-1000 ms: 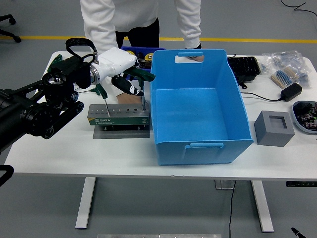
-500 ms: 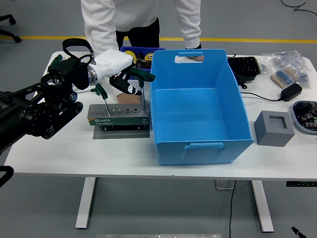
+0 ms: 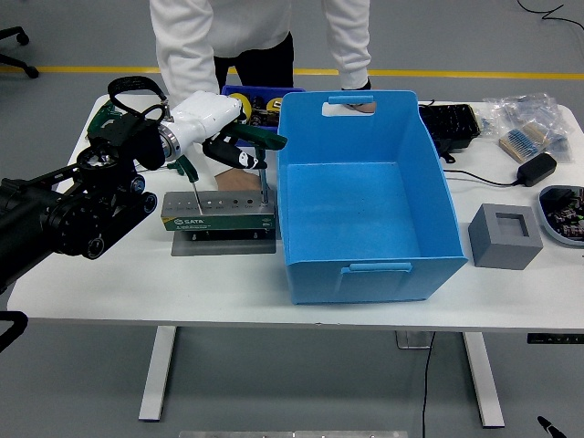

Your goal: Lift tool from toolbox,place it in box,lift tool from toolbox,place it in box

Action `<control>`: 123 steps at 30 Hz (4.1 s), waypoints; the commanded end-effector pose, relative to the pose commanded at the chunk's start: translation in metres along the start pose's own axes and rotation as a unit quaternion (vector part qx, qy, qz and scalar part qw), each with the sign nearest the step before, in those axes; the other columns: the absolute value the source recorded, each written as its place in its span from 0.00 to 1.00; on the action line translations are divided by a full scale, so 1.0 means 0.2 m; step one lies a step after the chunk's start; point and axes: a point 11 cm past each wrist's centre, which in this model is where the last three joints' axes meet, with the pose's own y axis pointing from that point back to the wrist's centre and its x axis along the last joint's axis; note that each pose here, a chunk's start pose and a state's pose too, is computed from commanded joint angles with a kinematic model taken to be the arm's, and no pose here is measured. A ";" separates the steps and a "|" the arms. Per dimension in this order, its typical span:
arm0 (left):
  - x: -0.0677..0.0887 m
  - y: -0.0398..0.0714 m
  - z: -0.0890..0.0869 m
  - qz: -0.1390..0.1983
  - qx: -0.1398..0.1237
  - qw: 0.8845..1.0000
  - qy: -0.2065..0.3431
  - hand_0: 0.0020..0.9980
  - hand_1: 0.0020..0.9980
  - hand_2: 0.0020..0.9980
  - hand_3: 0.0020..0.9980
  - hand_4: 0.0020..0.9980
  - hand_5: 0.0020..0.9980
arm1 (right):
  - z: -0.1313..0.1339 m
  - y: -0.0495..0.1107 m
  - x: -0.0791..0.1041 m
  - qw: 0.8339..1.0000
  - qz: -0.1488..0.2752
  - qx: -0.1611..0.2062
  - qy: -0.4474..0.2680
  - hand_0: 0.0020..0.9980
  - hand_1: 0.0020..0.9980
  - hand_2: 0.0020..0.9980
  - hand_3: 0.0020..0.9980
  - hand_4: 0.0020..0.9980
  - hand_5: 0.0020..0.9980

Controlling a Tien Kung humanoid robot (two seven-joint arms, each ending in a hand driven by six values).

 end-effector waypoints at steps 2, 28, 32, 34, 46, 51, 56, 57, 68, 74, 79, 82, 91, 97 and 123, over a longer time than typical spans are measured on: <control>0.00 0.00 0.00 0.001 0.001 1.000 0.004 0.19 0.08 0.10 0.07 1.00 0.82 | 0.00 0.00 0.00 1.000 0.000 0.000 0.000 0.72 0.70 0.76 0.68 0.93 0.81; 0.03 0.03 0.02 0.045 -0.028 0.998 0.027 0.17 0.05 0.07 0.01 1.00 0.90 | 0.01 0.00 0.00 1.000 0.000 -0.002 0.000 0.72 0.70 0.76 0.68 0.93 0.81; 0.05 0.03 0.03 0.055 -0.037 0.997 0.031 0.18 0.05 0.07 0.01 1.00 0.95 | 0.02 0.00 0.00 1.000 0.000 -0.002 0.000 0.72 0.70 0.76 0.68 0.93 0.81; 0.07 0.03 0.05 0.061 -0.044 0.997 0.033 0.18 0.05 0.07 0.01 1.00 0.95 | 0.02 0.00 0.00 1.000 0.000 -0.003 0.000 0.72 0.70 0.76 0.68 0.93 0.81; 0.15 0.06 0.09 0.103 -0.076 0.991 0.045 0.18 0.05 0.06 0.00 1.00 0.94 | 0.04 0.00 -0.01 1.000 -0.001 -0.008 0.001 0.72 0.70 0.76 0.68 0.93 0.81; 0.18 0.06 0.09 0.112 -0.080 0.989 0.047 0.18 0.05 0.06 0.00 0.98 0.93 | 0.05 0.00 -0.01 1.000 -0.001 -0.009 0.001 0.72 0.70 0.76 0.68 0.93 0.81; 0.20 0.07 0.08 0.120 -0.080 0.988 0.051 0.17 0.05 0.06 0.00 0.95 0.92 | 0.05 0.00 -0.01 1.000 -0.001 -0.010 0.001 0.72 0.70 0.76 0.68 0.93 0.81; 0.20 0.07 0.07 0.121 -0.079 0.988 0.051 0.17 0.05 0.06 0.00 0.95 0.92 | 0.05 0.00 -0.01 1.000 -0.001 -0.009 0.000 0.72 0.70 0.76 0.68 0.93 0.81; 0.30 0.09 0.04 0.138 -0.083 0.986 0.049 0.18 0.04 0.06 0.00 0.84 0.81 | 0.05 0.00 -0.01 1.000 -0.001 -0.010 0.000 0.72 0.70 0.76 0.68 0.93 0.81; 0.36 0.10 0.04 0.148 -0.090 0.984 0.051 0.17 0.04 0.05 0.00 0.75 0.70 | 0.06 0.00 -0.01 1.000 -0.001 -0.011 0.002 0.72 0.70 0.76 0.68 0.93 0.81; 0.39 0.11 0.04 0.152 -0.094 0.983 0.051 0.18 0.04 0.05 0.00 0.74 0.66 | 0.06 0.00 -0.01 1.000 -0.001 -0.011 0.002 0.72 0.70 0.76 0.68 0.93 0.81; 0.41 0.11 0.04 0.156 -0.095 0.982 0.050 0.18 0.04 0.05 0.00 0.74 0.66 | 0.06 0.00 -0.01 1.000 -0.001 -0.011 0.002 0.72 0.70 0.76 0.68 0.93 0.81; 0.50 0.14 0.04 0.158 -0.105 0.981 0.040 0.18 0.04 0.05 0.00 0.73 0.63 | 0.06 0.00 -0.01 1.000 0.000 -0.012 0.001 0.72 0.70 0.76 0.68 0.93 0.81; 0.59 0.16 0.02 0.164 -0.104 0.980 0.037 0.18 0.04 0.05 0.00 0.72 0.61 | 0.07 0.00 -0.01 1.000 0.000 -0.013 0.002 0.72 0.70 0.76 0.68 0.93 0.81; 0.41 0.17 0.56 0.089 -0.227 0.969 0.048 0.17 0.04 0.05 0.00 0.70 0.57 | 0.07 0.00 -0.01 1.000 0.000 -0.015 0.001 0.72 0.70 0.76 0.68 0.93 0.81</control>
